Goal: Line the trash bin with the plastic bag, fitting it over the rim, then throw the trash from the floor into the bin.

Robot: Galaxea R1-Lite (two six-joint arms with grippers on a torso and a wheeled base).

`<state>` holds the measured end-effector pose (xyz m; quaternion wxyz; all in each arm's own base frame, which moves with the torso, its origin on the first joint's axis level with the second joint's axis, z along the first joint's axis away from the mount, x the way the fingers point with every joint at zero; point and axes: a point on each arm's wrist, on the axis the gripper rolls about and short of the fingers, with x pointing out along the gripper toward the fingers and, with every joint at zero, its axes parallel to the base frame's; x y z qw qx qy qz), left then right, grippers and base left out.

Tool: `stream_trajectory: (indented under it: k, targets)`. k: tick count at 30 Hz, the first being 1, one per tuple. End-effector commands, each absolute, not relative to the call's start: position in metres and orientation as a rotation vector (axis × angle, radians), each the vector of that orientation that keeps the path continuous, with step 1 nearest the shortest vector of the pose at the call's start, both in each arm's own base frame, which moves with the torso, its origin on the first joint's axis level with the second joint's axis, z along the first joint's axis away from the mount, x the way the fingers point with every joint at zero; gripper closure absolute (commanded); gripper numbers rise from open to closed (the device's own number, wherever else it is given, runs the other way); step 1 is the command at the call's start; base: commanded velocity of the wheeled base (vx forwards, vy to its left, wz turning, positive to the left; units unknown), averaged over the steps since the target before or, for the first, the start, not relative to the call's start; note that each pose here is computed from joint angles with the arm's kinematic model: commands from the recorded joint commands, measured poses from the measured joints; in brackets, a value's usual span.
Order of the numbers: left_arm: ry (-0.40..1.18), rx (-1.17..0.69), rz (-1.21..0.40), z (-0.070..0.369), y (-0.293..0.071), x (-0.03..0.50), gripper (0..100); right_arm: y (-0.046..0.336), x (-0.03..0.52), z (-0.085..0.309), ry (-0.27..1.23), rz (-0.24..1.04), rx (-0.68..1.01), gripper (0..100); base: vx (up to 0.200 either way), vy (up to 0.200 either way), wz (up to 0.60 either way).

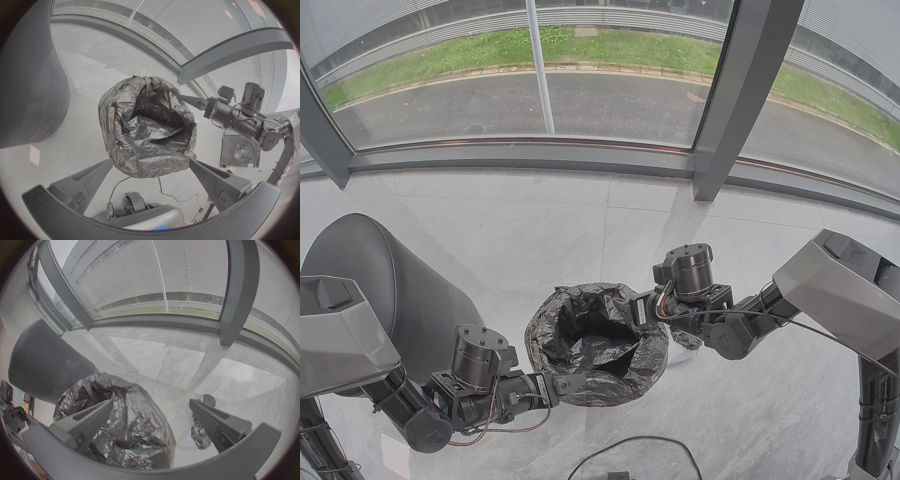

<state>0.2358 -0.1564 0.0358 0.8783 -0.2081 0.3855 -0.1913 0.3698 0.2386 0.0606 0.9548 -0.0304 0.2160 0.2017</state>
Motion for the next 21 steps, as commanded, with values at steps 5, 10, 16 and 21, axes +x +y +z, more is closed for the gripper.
stream_trajectory:
  k: [5,10,16,21]
  targets:
    - [0.804,-0.435,-0.397,0.035,-0.156,0.237,0,0.239,0.371,0.038,0.484,0.405,-0.081,0,0.0,0.0,0.0]
    - [0.804,-0.437,-0.396,0.035,-0.156,0.237,0,0.239,0.374,0.033,0.49,0.401,-0.081,0,0.0,0.0,0.0]
    - [0.807,-0.437,-0.397,0.035,-0.157,0.236,0,0.239,0.375,0.031,0.493,0.4,-0.081,0,0.0,0.0,0.0]
    - [0.807,-0.437,-0.397,0.035,-0.157,0.236,0,0.24,0.376,0.036,0.476,0.398,-0.072,0,0.0,0.0,0.0]
